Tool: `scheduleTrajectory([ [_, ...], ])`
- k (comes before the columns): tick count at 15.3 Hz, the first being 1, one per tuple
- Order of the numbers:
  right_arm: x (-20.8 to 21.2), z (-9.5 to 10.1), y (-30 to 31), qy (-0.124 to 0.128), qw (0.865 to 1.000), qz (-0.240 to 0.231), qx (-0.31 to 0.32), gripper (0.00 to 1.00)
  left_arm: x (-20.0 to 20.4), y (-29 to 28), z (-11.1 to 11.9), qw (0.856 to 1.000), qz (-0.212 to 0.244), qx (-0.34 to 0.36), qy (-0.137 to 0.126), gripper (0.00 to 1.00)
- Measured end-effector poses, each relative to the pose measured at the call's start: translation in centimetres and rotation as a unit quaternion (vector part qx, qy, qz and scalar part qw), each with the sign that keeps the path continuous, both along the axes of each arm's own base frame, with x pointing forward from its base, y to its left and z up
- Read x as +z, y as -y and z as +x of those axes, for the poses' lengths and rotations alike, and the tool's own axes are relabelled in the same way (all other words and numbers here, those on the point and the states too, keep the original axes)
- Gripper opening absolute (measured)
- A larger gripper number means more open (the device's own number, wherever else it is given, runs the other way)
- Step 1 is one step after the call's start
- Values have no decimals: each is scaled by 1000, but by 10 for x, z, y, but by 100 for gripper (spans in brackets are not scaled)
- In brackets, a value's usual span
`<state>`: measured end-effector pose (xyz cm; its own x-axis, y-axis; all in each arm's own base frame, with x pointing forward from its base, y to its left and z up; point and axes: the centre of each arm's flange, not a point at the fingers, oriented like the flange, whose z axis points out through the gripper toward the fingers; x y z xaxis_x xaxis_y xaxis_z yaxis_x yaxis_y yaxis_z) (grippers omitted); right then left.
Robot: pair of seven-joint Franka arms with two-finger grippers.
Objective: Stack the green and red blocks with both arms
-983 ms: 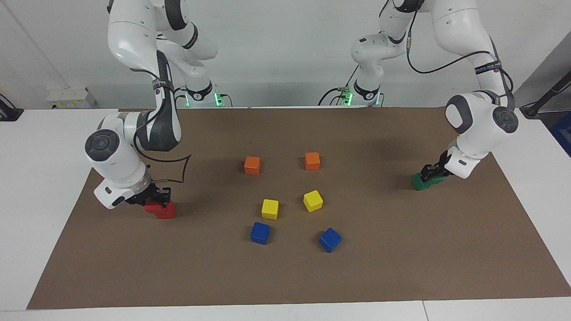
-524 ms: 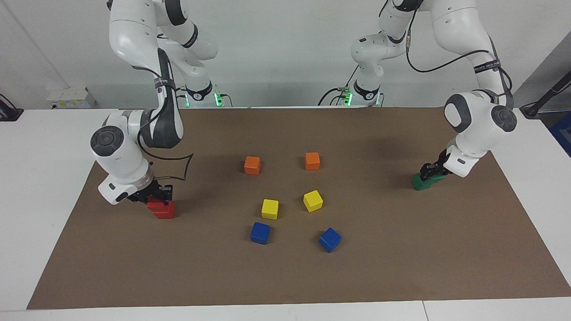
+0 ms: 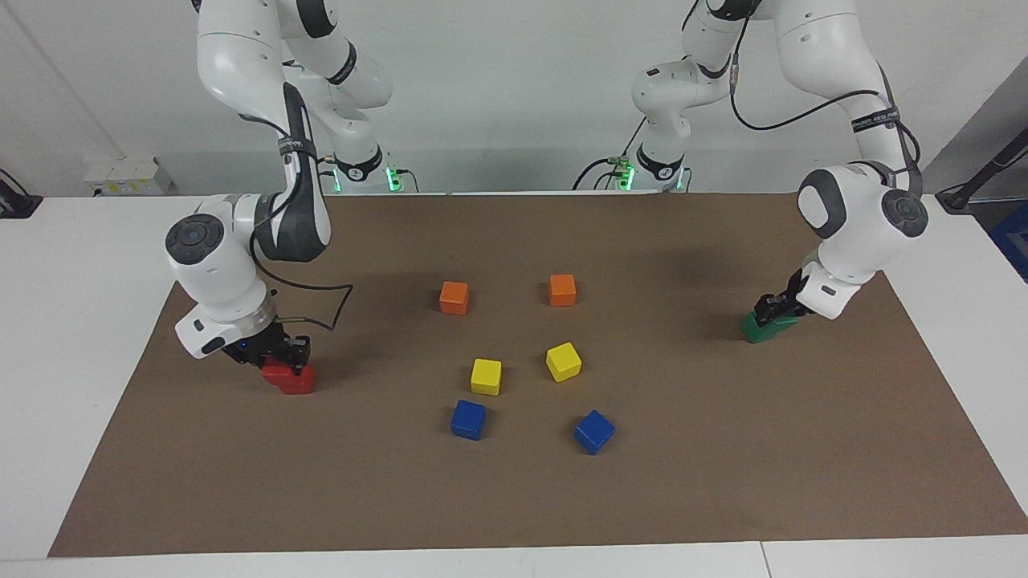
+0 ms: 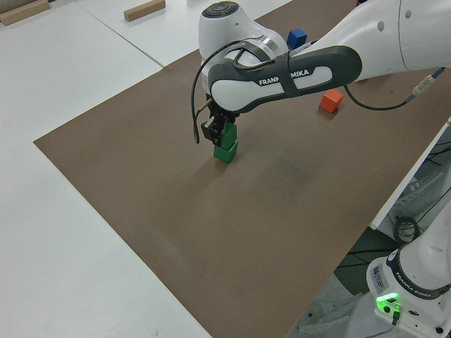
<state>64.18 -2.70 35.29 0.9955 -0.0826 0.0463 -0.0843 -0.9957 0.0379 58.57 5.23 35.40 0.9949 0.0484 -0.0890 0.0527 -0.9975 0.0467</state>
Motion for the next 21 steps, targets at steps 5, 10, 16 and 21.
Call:
scheduleTrajectory([
  [5,-12,-4,-3,-11,1000,2,-14,77,9,0,0,1000,1,-1,6,100],
  [10,-7,-6,-11,-27,1000,1,-8,100,112,5,-2,1000,6,-8,11,100],
  [16,120,-8,-32,-54,999,-1,9,100,231,34,-25,999,10,-34,13,100],
  [21,234,-59,-60,-28,999,-6,41,100,247,66,-32,998,12,-62,21,100],
])
